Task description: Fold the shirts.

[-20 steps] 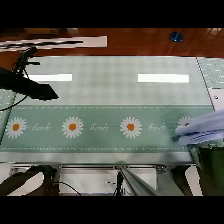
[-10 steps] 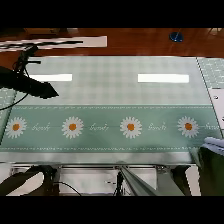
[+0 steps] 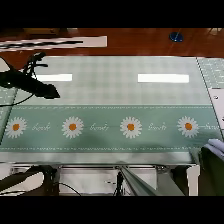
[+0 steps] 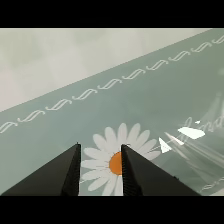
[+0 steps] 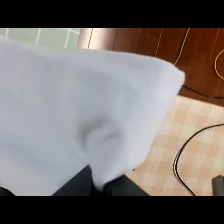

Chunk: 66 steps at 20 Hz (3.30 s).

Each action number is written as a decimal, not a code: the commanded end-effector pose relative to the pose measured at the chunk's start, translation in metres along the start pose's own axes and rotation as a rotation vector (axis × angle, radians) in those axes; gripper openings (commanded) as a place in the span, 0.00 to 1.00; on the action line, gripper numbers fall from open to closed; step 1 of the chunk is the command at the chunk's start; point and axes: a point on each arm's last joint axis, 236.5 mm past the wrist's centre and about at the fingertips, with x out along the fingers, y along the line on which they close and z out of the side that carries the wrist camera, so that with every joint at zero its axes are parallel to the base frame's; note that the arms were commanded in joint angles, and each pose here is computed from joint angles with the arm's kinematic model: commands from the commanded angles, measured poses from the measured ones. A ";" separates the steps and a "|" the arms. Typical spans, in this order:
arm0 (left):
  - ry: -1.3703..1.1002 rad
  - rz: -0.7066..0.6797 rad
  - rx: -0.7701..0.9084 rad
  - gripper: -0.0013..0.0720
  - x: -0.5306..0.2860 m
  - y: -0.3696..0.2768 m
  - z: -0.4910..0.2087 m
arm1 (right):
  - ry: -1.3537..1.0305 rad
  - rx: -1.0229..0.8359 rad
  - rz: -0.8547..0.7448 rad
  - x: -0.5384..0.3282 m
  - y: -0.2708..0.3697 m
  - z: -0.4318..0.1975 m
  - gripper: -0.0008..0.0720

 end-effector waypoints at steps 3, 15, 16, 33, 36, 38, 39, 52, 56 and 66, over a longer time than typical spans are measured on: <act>0.022 0.069 -0.083 0.46 -0.003 0.033 -0.010 | 0.210 -0.017 -0.217 0.053 -0.037 -0.042 0.06; -0.058 0.127 -0.311 0.46 -0.054 0.097 -0.018 | 0.287 -0.104 -0.338 0.126 -0.051 -0.066 0.06; -0.070 0.135 -0.307 0.46 -0.058 0.098 -0.015 | 0.307 -0.120 -0.335 0.132 -0.048 -0.071 0.22; -0.366 -0.122 -0.213 0.73 -0.054 0.015 0.085 | -0.279 -0.793 0.982 -0.065 0.434 0.029 0.55; -0.206 0.021 -0.012 0.73 -0.014 -0.022 0.073 | -0.169 -1.207 0.806 -0.039 0.466 -0.075 0.55; -0.134 0.218 0.031 0.73 0.003 -0.019 0.067 | -0.211 -1.399 0.617 -0.024 0.468 -0.105 0.56; -0.121 0.283 0.060 0.73 0.007 -0.020 0.068 | -0.253 -1.441 0.561 -0.024 0.471 -0.113 0.60; -0.195 0.264 0.003 0.73 0.030 -0.054 0.085 | -0.537 -1.239 0.815 -0.109 0.507 -0.128 0.60; -0.217 0.246 0.046 0.73 0.043 -0.070 0.087 | -0.543 -1.228 0.830 -0.094 0.496 -0.133 0.60; -0.235 0.246 0.046 0.73 0.050 -0.067 0.094 | -0.589 -1.209 0.877 -0.101 0.504 -0.133 0.60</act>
